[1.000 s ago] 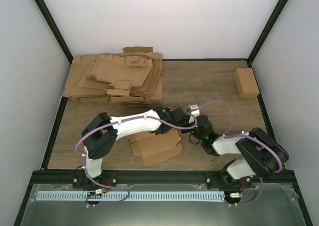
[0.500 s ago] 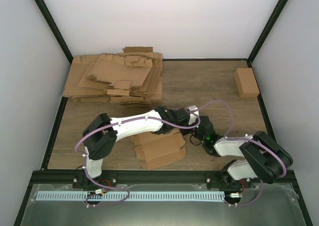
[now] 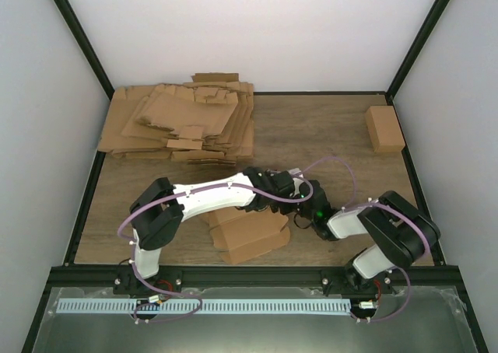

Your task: Fold the paper box

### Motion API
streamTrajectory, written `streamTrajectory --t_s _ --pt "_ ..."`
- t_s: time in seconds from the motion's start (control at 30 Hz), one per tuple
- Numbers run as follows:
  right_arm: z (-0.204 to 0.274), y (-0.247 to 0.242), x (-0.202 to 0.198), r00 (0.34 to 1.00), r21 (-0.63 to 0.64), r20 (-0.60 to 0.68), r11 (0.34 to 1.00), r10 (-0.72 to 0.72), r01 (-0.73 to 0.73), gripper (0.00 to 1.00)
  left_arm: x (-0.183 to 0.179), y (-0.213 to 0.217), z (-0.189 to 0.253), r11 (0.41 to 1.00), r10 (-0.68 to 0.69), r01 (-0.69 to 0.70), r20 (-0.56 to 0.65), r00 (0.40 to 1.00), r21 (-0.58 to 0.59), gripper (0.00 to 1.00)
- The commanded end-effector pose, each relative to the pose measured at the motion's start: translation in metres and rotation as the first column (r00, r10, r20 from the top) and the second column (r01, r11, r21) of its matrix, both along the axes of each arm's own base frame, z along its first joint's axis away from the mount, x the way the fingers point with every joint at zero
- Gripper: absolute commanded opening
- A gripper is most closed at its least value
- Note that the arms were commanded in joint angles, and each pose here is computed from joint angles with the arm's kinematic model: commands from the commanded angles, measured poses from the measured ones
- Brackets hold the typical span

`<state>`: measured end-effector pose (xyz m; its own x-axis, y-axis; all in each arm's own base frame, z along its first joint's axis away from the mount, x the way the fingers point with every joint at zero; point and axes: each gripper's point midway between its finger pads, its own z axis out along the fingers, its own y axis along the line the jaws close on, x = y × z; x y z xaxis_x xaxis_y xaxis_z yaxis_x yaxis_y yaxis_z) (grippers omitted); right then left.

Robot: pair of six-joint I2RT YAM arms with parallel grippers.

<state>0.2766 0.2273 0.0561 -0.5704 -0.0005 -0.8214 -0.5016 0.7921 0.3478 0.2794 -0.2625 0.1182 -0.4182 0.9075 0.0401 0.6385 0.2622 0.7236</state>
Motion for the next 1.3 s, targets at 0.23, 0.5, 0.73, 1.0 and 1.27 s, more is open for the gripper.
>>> streamTrajectory --t_s 0.23,0.5,0.73,1.0,1.27 --pt "0.027 0.002 0.027 0.987 -0.044 0.155 0.998 -0.040 0.048 0.24 0.001 -0.006 0.003 1.000 -0.012 0.012 0.015 1.000 0.010 0.04" --pt "0.033 0.001 0.027 0.975 -0.054 0.221 0.998 -0.025 0.038 0.01 -0.014 -0.024 -0.001 0.993 -0.021 0.008 -0.108 0.994 -0.115 0.30" --pt "0.045 -0.004 0.025 0.950 -0.056 0.311 0.998 -0.022 0.042 0.01 -0.028 -0.050 0.038 0.911 -0.062 -0.025 -0.196 0.979 -0.412 0.80" --pt "0.043 -0.002 0.025 0.947 -0.093 0.322 0.995 0.008 0.023 0.01 0.016 -0.019 0.088 0.681 0.173 -0.352 -0.326 0.929 -0.642 0.96" --pt "0.050 -0.002 0.021 0.937 -0.093 0.350 0.996 0.024 0.009 0.01 0.035 0.021 0.077 0.588 0.173 -0.423 -0.403 0.899 -0.690 0.96"
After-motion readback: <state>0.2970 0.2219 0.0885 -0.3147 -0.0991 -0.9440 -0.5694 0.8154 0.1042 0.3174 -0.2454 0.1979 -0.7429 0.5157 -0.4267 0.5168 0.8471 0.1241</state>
